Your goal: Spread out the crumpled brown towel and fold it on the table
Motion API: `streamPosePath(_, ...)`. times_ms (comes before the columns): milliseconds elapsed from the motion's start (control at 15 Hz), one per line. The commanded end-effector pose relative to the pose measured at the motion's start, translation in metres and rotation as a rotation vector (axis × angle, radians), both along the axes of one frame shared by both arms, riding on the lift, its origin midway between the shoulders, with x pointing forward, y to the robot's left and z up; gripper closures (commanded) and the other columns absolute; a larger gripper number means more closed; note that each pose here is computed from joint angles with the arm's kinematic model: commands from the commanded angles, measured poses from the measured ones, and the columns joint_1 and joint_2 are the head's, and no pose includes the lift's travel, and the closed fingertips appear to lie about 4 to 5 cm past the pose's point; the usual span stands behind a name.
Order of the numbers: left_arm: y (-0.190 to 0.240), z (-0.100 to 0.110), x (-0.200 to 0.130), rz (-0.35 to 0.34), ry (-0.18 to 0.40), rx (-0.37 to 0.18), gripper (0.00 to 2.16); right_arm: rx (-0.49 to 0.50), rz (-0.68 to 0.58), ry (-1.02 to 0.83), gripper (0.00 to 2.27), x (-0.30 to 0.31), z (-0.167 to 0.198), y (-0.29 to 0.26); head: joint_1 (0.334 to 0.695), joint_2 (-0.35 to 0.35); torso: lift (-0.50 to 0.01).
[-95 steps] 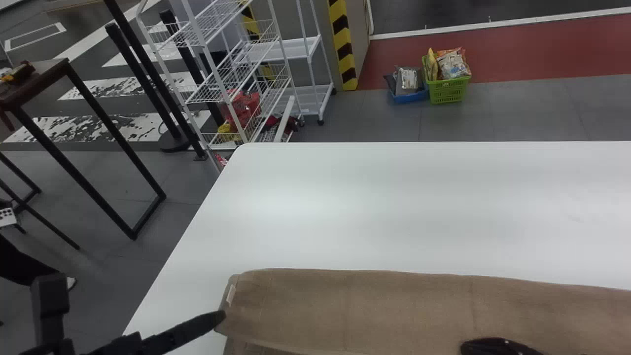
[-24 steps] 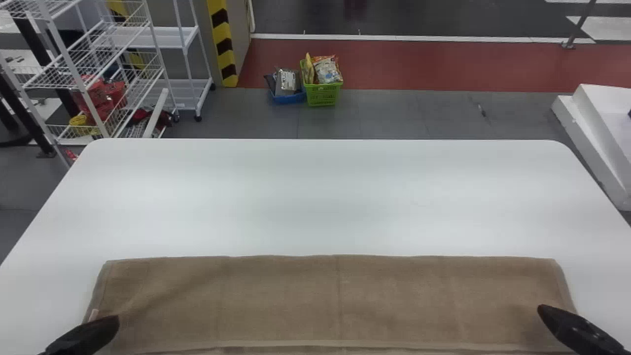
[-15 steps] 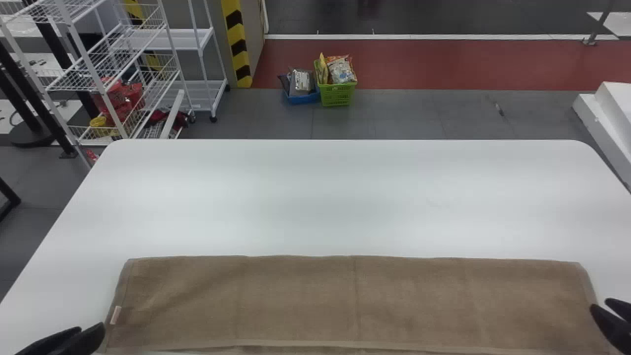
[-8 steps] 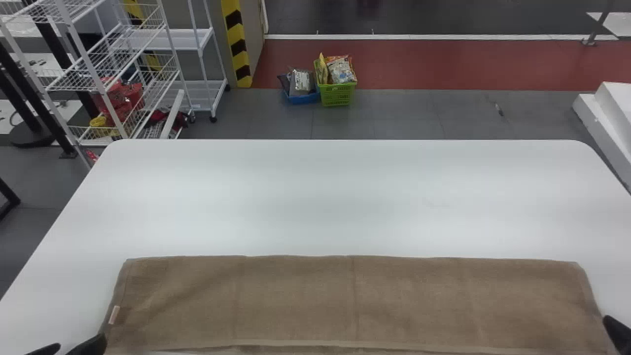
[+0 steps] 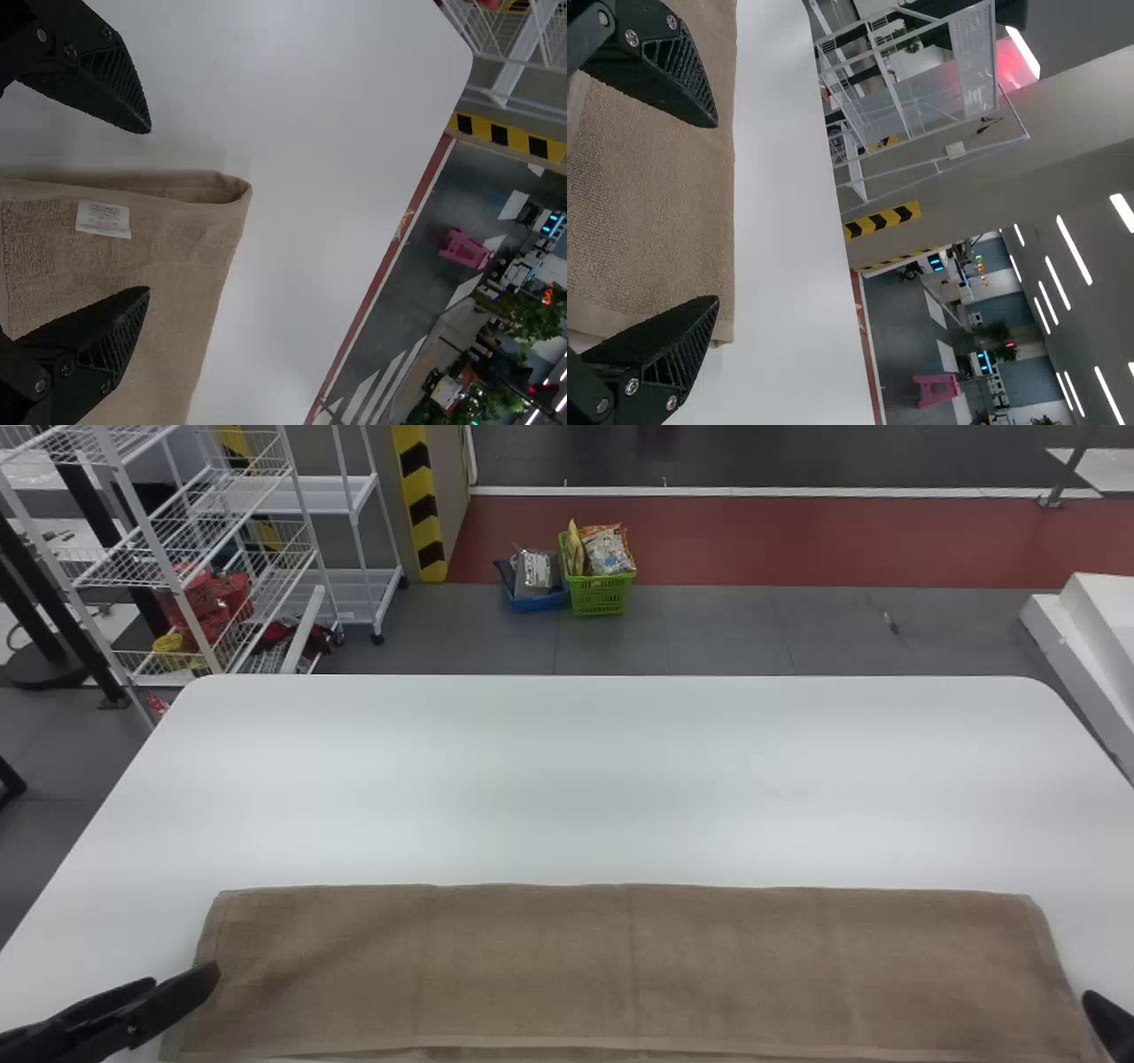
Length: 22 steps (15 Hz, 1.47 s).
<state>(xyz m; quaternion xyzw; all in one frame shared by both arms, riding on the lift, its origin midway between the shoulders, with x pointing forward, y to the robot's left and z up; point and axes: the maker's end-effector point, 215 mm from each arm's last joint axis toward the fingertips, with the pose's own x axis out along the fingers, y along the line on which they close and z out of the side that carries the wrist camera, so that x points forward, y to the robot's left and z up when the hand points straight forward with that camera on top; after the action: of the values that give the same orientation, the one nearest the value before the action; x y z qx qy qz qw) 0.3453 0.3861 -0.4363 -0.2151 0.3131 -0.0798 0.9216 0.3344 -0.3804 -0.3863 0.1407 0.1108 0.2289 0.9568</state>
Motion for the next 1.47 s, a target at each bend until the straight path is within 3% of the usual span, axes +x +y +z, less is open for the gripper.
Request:
streamPosePath(0, 0.0, -0.005, 0.006, -0.013, 0.021, -0.004, 0.22, 0.01, -0.001, 0.002, 0.12, 0.0, 0.0, 0.001, 0.695, 0.012, -0.127)
streamPosePath(333, 0.013, -0.009, 0.027, -0.021, 0.032, 0.03, 0.22, 0.022, 0.006, 0.002, 0.12, 0.005, 0.0, 0.005, 0.695, 0.021, -0.127)
streamPosePath(533, 0.016, -0.015, 0.03, -0.043, 0.067, 0.094, 0.3, 0.041, 0.007, 0.003, 0.12, 0.002, -0.001, 0.003, 0.695, 0.036, -0.127)
streamPosePath(733, 0.023, -0.022, 0.02, -0.034, 0.143, 0.11, 0.3, 0.052, 0.009, 0.008, 0.12, 0.002, -0.005, 0.002, 0.695, 0.04, -0.127)
streamPosePath(800, 0.027, -0.022, 0.018, -0.03, 0.152, 0.123, 0.4, 0.055, 0.014, 0.006, 0.12, 0.004, -0.004, 0.005, 0.695, 0.041, -0.127)
streamPosePath(1067, 0.024, -0.014, 0.012, -0.013, 0.186, 0.097, 1.39, 0.065, 0.025, 0.002, 0.12, 0.01, -0.006, 0.01, 0.695, 0.063, -0.127)
streamPosePath(1400, 0.0, 0.007, 0.015, -0.013, 0.202, -0.037, 1.41, 0.087, 0.017, 0.005, 0.13, 0.01, -0.012, 0.003, 0.695, 0.043, -0.127)
